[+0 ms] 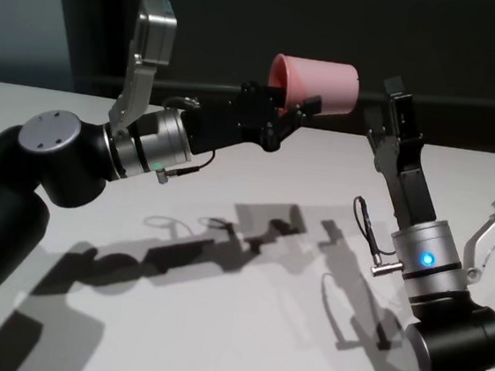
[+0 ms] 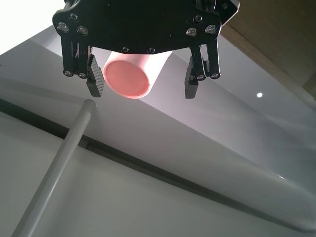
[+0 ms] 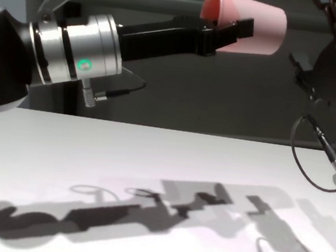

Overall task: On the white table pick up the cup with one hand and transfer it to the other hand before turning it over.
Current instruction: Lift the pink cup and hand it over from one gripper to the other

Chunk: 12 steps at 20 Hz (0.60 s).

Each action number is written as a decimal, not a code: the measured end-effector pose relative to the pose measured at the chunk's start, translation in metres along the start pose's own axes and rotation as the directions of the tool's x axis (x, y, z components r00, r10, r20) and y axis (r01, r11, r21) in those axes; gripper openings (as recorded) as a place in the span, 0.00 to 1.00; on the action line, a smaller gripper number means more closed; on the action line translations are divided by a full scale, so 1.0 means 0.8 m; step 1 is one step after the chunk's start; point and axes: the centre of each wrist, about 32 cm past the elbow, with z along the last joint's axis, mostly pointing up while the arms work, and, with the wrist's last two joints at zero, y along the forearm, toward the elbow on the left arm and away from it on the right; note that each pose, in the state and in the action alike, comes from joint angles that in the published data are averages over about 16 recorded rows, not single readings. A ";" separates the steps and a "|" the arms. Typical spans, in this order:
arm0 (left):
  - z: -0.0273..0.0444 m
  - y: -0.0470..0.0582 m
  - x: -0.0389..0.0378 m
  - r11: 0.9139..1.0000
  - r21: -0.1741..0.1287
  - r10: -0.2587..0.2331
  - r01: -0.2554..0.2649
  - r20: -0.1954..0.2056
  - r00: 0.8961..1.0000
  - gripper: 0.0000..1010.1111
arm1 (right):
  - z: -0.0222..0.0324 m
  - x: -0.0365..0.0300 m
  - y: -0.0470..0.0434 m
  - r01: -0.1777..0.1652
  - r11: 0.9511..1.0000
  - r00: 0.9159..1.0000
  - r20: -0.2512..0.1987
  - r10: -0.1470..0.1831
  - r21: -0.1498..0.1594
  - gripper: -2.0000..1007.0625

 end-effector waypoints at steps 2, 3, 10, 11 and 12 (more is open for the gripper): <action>0.0000 0.000 0.0000 1.000 0.000 0.000 0.000 0.000 1.000 0.05 | -0.0011 0.0024 0.003 -0.006 1.000 1.000 -0.013 0.006 0.003 1.00; 0.0000 0.000 0.0000 1.000 0.000 0.000 0.000 0.000 1.000 0.05 | -0.0017 0.0038 0.004 -0.008 1.000 1.000 -0.019 0.009 0.005 1.00; 0.0000 0.000 0.0000 1.000 0.000 0.000 0.000 0.000 1.000 0.05 | -0.0057 0.0145 0.013 -0.018 1.000 0.998 -0.057 0.019 0.013 1.00; 0.0000 0.000 0.0000 1.000 0.000 0.000 0.000 0.000 1.000 0.05 | -0.0064 0.0161 0.014 -0.019 1.000 0.998 -0.061 0.020 0.013 1.00; 0.0000 0.000 0.0000 1.000 0.000 0.000 0.000 0.000 1.000 0.05 | -0.0071 0.0177 0.015 -0.020 1.000 0.998 -0.066 0.021 0.013 1.00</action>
